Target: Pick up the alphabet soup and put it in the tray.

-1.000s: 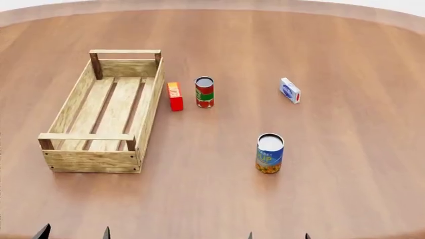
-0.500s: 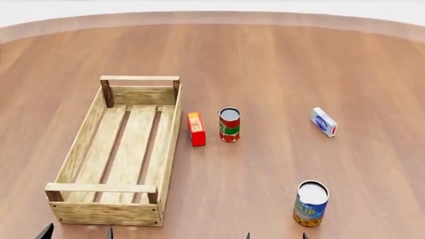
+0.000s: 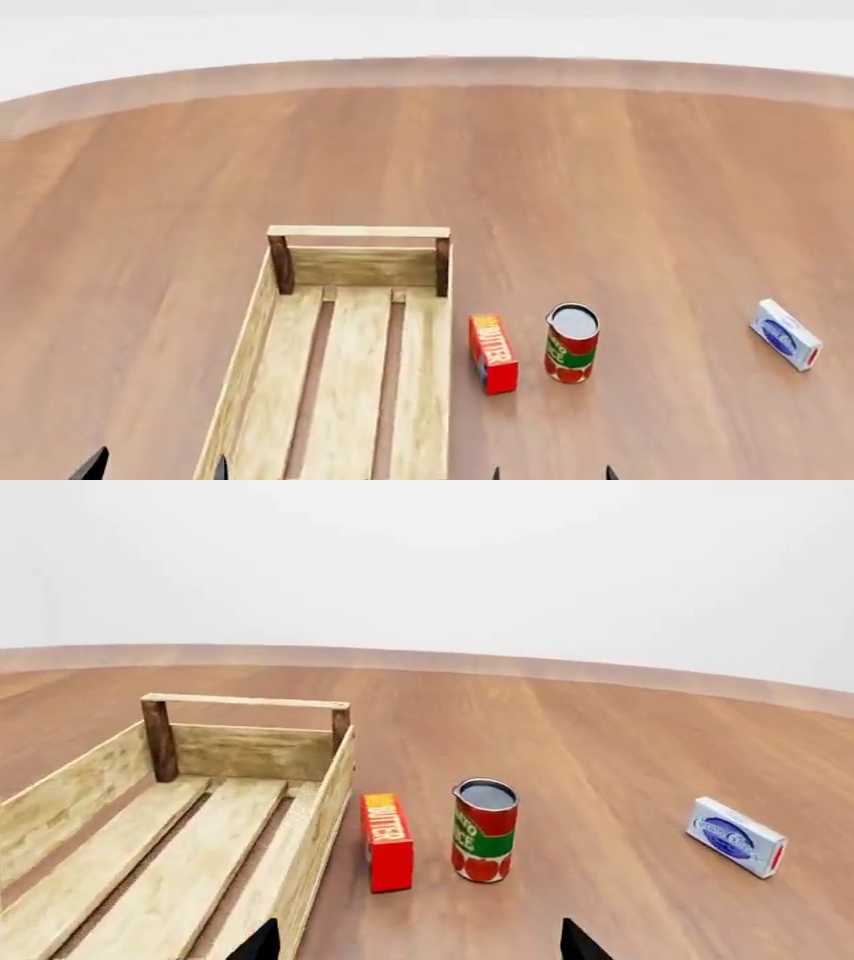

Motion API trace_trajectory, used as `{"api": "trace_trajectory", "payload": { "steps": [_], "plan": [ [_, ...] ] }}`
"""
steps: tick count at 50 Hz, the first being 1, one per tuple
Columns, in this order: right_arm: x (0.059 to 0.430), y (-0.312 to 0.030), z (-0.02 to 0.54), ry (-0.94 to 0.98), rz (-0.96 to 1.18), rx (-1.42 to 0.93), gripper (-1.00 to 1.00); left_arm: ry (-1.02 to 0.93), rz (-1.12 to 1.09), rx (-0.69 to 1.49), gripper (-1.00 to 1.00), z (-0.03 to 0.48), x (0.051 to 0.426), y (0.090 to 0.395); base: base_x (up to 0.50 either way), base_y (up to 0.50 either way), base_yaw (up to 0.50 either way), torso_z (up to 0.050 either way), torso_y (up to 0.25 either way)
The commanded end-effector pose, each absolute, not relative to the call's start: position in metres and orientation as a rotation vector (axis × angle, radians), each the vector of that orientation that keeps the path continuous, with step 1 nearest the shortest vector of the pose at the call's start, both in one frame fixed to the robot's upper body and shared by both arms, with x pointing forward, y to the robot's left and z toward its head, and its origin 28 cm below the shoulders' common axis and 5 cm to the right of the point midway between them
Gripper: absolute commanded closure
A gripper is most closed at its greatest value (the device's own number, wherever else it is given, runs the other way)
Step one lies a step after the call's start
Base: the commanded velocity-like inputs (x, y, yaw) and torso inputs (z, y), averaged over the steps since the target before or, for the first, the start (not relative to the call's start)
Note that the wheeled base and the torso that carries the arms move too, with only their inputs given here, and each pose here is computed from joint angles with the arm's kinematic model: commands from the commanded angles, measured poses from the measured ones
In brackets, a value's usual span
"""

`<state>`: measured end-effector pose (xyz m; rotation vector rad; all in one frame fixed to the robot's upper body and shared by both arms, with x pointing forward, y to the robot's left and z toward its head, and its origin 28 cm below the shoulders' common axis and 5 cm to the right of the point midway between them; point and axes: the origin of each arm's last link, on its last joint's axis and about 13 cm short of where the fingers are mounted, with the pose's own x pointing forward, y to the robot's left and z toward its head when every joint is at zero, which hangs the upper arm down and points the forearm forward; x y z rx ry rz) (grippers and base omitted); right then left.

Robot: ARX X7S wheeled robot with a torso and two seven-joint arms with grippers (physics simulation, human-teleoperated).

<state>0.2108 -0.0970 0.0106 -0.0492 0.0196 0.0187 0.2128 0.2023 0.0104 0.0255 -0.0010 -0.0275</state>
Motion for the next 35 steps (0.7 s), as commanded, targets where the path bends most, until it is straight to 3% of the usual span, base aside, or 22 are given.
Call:
{"api": "trace_trajectory", "payload": {
  "steps": [1, 22, 35],
  "plan": [
    [0.211, -0.097, 0.011, 0.019, 0.018, -0.049, -1.00, -0.003, -0.028, 0.033, -1.00, 0.010, 0.213, 0.202, 0.46, 0.37, 0.00, 0.000, 0.000],
    [0.211, -0.097, 0.012, 0.019, 0.013, -0.039, -1.00, -0.005, -0.024, 0.034, -1.00, 0.011, 0.213, 0.203, 0.50, 0.22, 0.00, 0.000, 0.001],
    [0.202, -0.109, 0.025, 0.098, -0.091, 0.049, -1.00, -0.002, -0.012, 0.022, -1.00, 0.010, 0.213, 0.204, 0.01, 0.00, 0.00, 0.000, 0.000]
  ]
}}
